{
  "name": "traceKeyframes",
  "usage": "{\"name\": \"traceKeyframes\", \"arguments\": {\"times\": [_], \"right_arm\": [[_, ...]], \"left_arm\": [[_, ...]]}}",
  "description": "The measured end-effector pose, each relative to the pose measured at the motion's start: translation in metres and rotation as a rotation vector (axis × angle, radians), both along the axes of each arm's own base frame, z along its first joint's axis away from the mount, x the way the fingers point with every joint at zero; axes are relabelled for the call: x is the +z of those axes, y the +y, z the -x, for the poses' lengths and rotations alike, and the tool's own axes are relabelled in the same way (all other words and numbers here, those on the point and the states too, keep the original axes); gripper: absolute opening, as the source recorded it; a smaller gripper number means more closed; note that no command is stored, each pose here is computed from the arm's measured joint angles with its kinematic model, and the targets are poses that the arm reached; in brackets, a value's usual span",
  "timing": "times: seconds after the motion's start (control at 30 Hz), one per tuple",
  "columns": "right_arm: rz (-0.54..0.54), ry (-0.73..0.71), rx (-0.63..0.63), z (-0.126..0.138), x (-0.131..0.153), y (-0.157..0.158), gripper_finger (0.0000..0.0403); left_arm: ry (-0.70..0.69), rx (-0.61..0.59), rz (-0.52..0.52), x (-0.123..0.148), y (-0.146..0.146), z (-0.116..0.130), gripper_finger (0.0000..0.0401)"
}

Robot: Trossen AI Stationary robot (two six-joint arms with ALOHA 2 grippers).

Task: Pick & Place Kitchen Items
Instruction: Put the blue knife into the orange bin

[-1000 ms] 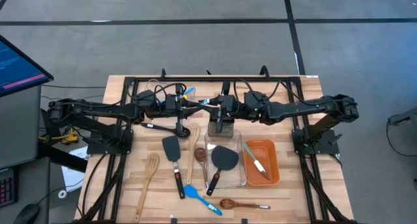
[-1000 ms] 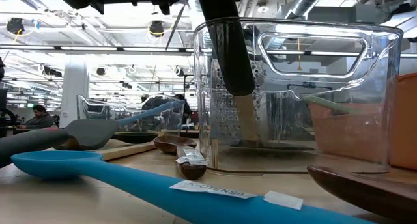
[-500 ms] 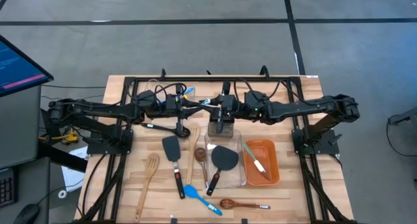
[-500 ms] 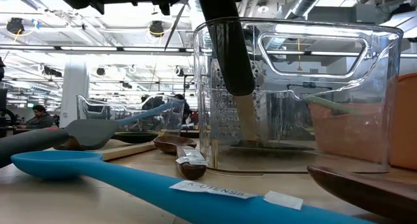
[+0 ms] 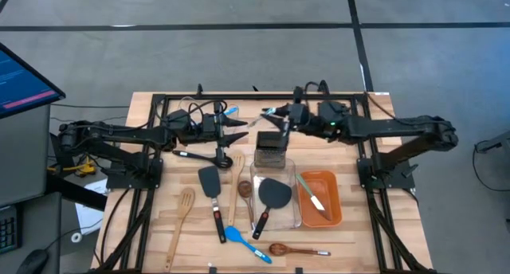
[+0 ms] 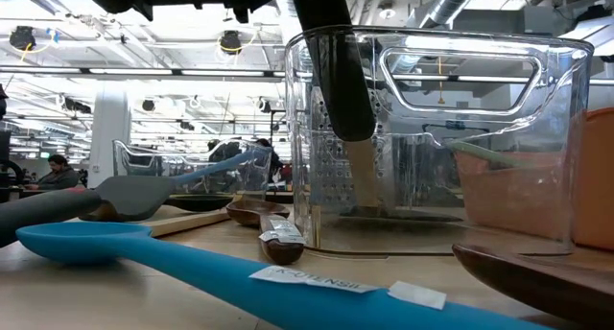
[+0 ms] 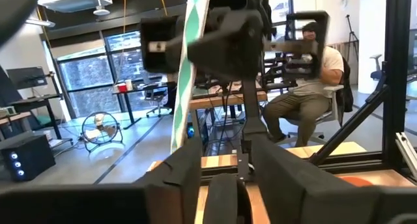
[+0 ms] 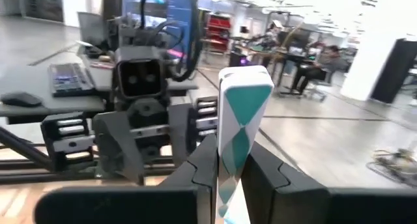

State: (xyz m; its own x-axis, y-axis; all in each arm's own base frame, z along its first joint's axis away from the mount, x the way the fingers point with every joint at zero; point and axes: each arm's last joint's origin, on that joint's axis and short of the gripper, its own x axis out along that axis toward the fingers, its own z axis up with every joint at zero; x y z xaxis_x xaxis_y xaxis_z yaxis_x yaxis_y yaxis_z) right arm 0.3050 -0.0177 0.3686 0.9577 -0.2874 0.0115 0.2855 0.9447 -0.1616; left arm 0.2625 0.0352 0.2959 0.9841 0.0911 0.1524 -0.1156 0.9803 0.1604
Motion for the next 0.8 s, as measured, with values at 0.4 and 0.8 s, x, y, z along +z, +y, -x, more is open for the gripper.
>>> {"name": "traceKeyframes", "arguments": {"times": [0.4, 0.8], "right_arm": [[-0.131, 0.021, -0.151, 0.101, 0.042, -0.001, 0.0036], [-0.515, 0.217, -0.242, 0.149, 0.018, 0.001, 0.0036]], "left_arm": [[0.021, 0.004, 0.0, 0.006, 0.001, 0.01, 0.0142], [0.065, 0.012, 0.006, 0.02, -0.002, 0.037, 0.0114]]}}
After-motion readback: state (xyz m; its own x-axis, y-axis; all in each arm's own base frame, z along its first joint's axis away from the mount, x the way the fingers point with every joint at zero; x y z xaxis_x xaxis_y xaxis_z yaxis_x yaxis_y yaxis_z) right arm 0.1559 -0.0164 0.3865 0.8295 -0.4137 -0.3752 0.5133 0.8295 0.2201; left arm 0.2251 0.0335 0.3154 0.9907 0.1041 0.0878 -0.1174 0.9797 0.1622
